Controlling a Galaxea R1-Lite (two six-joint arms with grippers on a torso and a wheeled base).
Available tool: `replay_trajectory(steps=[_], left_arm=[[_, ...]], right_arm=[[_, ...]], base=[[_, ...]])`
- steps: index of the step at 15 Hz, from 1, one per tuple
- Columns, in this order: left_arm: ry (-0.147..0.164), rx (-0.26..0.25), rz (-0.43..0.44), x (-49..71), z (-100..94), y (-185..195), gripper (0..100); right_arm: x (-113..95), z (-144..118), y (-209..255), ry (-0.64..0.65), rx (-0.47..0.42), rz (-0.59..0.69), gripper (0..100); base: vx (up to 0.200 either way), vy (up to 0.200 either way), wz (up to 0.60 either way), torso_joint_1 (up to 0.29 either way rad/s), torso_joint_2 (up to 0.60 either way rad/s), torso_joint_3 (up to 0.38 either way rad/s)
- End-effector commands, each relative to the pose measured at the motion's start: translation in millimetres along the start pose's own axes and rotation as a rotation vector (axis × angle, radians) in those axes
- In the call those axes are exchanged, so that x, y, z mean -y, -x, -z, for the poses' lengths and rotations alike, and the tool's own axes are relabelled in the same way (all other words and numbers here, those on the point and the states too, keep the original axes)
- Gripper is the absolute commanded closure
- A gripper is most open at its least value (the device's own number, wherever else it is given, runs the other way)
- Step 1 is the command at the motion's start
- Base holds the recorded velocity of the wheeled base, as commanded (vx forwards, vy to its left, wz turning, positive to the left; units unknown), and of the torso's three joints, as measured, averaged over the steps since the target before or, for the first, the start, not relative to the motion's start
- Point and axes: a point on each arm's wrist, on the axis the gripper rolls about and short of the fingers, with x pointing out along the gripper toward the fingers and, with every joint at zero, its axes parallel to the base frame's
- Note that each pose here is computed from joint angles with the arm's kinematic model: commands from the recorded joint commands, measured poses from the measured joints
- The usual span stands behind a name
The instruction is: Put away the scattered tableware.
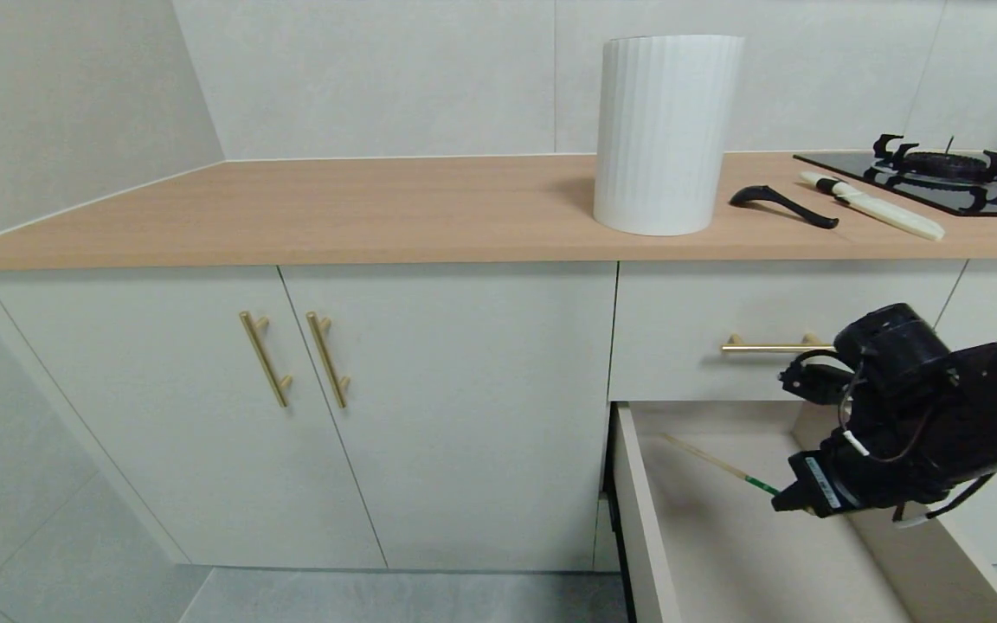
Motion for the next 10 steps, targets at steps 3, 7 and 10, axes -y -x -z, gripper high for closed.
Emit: replay_trajectory(steps=[3,7,10], left_arm=[[0.0,-0.002,0.0,0.0,0.0,0,0],[0.0,-0.002,0.0,0.0,0.0,0,0],[0.0,-0.002,-0.002,0.0,0.0,0,0]], right_arm=[[5,-3,-92,-0.111,-0.09,0.084,100],[3,5,-128,-0.114,-0.123,0.154,100],[6,9,-141,-0.114,-0.115,0.157,100]], base=[[0.0,0.0,0.0,0.0,0.0,0.0],[0.0,0.0,0.0,0.0,0.0,0.0],[0.0,0.0,0.0,0.0,0.0,0.0]])
